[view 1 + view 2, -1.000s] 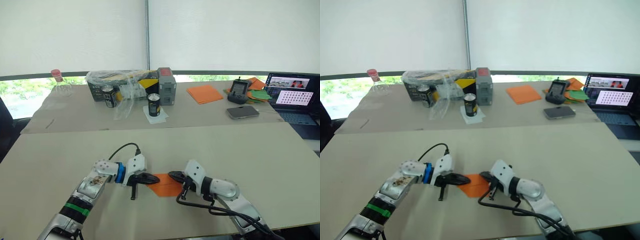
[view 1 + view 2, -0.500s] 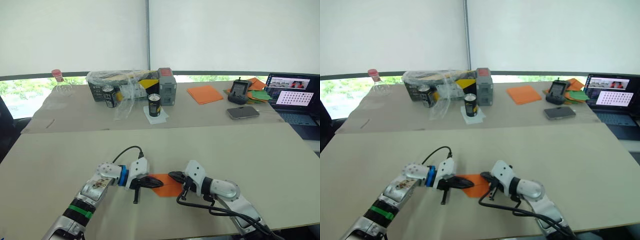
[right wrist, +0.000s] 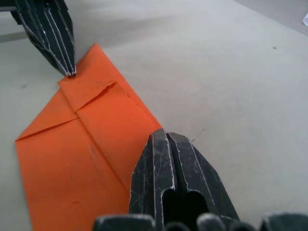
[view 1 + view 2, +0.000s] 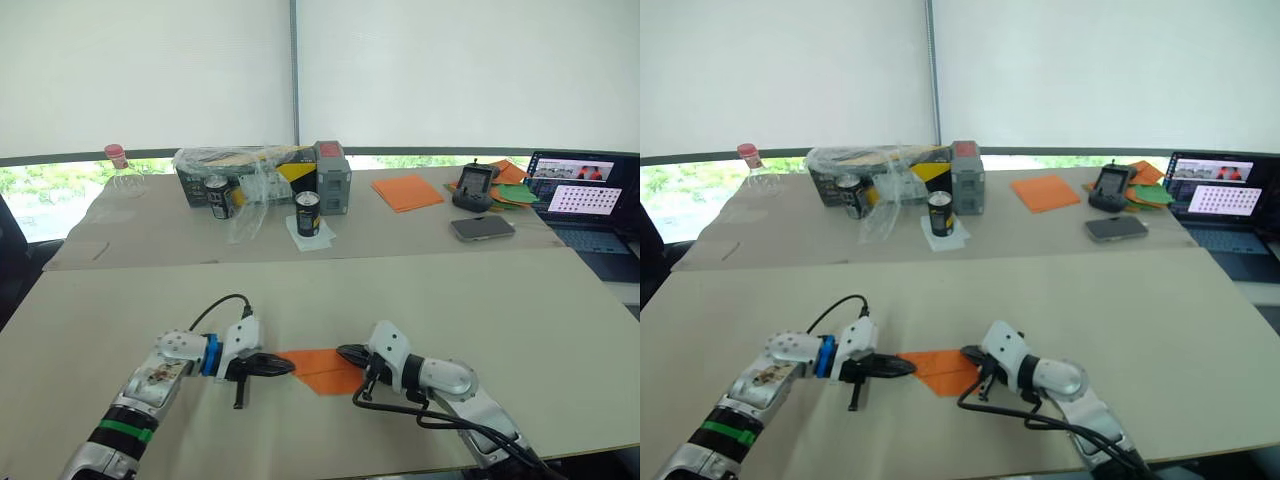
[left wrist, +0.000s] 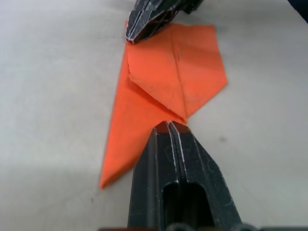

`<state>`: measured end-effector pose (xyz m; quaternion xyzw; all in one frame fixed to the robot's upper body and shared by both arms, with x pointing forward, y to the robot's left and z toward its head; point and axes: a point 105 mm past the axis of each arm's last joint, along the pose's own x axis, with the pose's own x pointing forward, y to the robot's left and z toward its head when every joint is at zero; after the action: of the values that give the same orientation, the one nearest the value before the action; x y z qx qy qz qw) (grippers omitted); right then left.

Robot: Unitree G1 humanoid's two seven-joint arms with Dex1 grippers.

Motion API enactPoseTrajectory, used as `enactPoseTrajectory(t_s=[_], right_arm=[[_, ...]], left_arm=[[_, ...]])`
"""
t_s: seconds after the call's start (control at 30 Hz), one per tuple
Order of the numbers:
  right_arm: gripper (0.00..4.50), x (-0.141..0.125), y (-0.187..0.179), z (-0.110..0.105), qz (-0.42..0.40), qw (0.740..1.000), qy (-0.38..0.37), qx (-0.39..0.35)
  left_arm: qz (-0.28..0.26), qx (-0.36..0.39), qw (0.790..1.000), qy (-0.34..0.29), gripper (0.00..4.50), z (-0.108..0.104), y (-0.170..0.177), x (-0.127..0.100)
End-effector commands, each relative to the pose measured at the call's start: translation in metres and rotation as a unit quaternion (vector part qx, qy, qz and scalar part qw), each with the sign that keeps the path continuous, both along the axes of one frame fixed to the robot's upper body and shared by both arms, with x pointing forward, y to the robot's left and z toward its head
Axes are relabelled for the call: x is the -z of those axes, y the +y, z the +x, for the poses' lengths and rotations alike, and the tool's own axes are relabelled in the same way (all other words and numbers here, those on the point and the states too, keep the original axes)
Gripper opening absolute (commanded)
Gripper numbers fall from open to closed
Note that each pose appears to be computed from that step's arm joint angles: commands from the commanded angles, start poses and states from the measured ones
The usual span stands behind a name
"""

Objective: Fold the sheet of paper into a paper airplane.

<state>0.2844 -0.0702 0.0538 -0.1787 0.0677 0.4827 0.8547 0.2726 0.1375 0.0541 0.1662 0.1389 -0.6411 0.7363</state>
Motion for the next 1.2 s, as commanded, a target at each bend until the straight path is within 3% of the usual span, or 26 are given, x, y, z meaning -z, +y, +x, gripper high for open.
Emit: enactPoseTrajectory(t_s=[0.03, 0.2, 0.27, 0.33, 0.4, 0.9, 1.2], right_arm=[[0.05, 0.017, -0.009, 0.001, -0.022, 0.999, 0.027, 0.01], [0.05, 0.019, -0.006, -0.001, -0.021, 0.999, 0.029, 0.006], [0.05, 0.019, -0.006, -0.002, -0.021, 0.999, 0.03, 0.007], [0.05, 0.02, -0.006, -0.002, -0.021, 0.999, 0.031, 0.008], [0.05, 0.019, -0.006, -0.002, -0.02, 0.999, 0.031, 0.009], [0.05, 0.018, -0.008, -0.003, -0.02, 0.999, 0.03, 0.015], [0.05, 0.02, -0.01, -0.001, -0.026, 0.999, 0.031, 0.011]], left_arm=[[-0.017, -0.025, 0.999, 0.025, 0.0, 0.0, 0.0, 0.004], [-0.13, -0.033, 0.991, 0.005, 0.0, 0.012, -0.027, -0.039], [-0.138, -0.016, 0.99, 0.004, 0.0, 0.009, -0.035, -0.046], [-0.116, 0.01, 0.993, 0.001, 0.0, 0.003, -0.041, -0.042], [-0.06, 0.04, 0.997, -0.018, 0.0, -0.004, -0.042, -0.027], [0.01, -0.022, 0.999, 0.03, 0.0, -0.001, -0.014, 0.019], [0.072, -0.002, 0.997, 0.013, 0.0, -0.014, 0.01, 0.036]])
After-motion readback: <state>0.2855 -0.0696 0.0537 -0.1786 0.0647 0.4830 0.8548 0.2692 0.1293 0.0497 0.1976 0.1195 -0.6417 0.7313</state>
